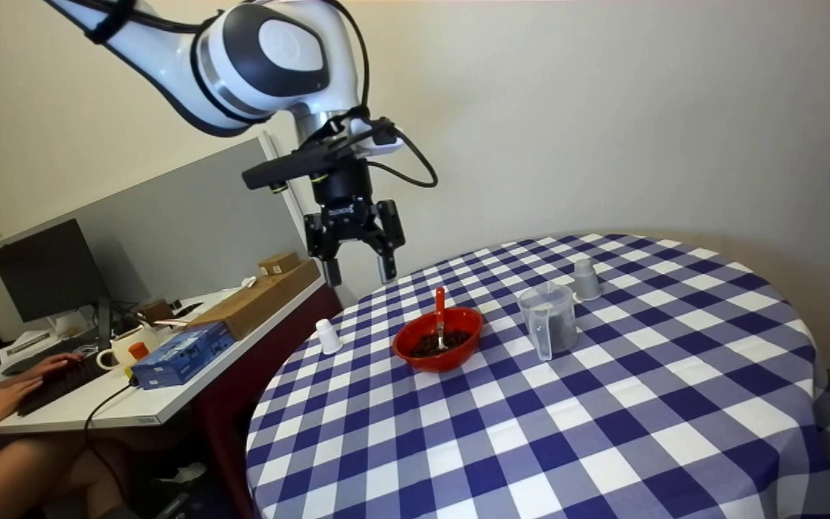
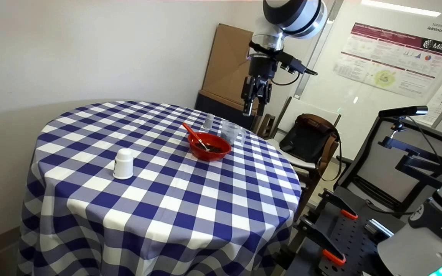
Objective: Pour some of the contents of the jar into the bowl
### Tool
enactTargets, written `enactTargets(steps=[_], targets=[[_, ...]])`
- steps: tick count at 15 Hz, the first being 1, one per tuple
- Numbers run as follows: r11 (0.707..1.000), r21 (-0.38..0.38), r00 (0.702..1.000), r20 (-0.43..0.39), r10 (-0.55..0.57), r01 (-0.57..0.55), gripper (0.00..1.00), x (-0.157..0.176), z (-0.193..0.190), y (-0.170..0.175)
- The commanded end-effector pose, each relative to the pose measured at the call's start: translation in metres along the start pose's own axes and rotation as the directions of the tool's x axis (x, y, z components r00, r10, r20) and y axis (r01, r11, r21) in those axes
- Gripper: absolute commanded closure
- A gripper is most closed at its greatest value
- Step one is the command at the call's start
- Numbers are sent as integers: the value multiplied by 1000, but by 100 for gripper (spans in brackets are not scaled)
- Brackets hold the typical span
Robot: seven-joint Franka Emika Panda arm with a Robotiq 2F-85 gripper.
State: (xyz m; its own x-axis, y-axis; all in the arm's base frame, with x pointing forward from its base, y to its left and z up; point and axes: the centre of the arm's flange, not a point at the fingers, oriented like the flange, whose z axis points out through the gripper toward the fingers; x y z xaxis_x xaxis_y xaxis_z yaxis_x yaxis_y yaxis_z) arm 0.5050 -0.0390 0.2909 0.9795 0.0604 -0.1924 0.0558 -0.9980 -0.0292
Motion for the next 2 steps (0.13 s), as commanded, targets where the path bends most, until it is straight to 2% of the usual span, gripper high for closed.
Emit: enactTargets(steps=[1,2], targets=[[1000,-3,1000,-4,-6,6,0,-9,-4,-7],[1000,-5,1000,-8,-8,8,0,-17,-7,-12]])
